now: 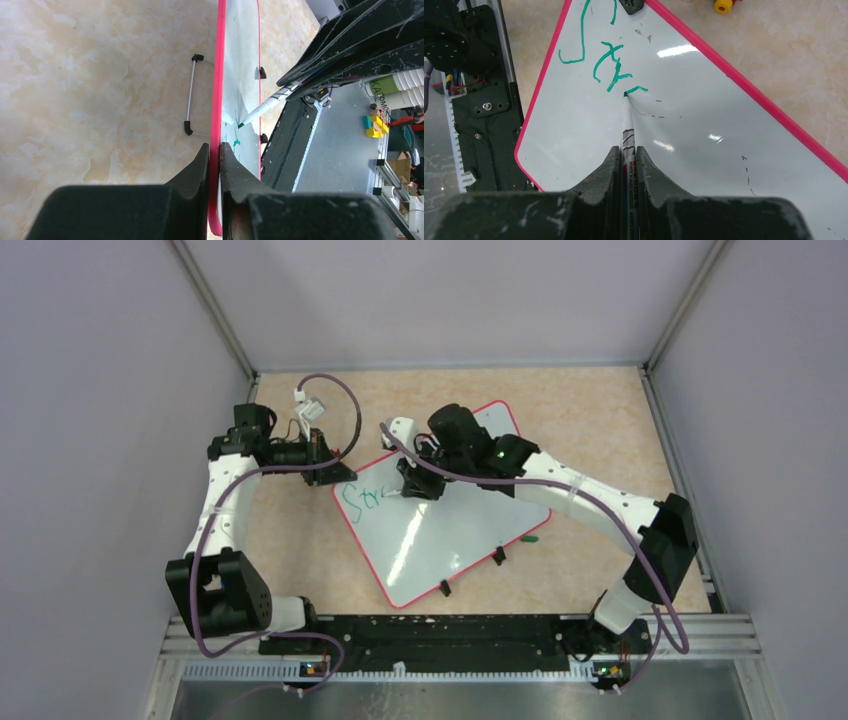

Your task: Write a sentence on the whiteboard

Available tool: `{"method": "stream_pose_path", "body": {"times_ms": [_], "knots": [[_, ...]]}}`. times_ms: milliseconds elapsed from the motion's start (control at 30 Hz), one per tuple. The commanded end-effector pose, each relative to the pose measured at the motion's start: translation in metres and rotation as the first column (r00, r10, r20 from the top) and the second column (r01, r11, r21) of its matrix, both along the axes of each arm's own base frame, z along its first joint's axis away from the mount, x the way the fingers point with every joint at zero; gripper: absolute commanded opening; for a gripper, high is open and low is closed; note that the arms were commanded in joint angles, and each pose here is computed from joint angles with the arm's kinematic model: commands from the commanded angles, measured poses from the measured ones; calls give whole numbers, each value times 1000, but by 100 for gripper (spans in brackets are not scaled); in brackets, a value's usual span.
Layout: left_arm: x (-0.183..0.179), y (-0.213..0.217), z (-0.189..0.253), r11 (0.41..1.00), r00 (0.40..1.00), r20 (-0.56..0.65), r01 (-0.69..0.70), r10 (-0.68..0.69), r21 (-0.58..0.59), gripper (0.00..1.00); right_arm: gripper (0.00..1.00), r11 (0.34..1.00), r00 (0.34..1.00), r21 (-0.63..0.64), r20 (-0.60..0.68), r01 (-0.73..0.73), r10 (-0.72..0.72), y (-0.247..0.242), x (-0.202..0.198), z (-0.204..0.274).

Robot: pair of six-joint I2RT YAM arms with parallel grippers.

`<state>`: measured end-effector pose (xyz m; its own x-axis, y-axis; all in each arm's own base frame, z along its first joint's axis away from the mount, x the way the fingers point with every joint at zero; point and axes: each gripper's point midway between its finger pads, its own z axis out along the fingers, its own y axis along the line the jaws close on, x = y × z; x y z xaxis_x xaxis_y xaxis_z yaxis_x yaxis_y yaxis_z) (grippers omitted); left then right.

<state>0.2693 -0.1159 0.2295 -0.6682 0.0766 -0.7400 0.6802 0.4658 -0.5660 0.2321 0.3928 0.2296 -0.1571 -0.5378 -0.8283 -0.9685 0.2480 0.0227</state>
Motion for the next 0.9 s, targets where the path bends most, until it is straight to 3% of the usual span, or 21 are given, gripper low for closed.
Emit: {"method": "stream_pose_path", "body": {"times_ms": [0, 867], "knots": [[-2, 0, -3, 999, 1000, 25, -2, 1, 37, 0, 0, 1000, 1000, -3, 16, -7, 7, -5, -4, 0], [-1, 0, -3, 999, 1000, 23, -2, 1, 34, 0, 0, 994, 988, -15, 109, 112, -110, -20, 34, 16]]}}
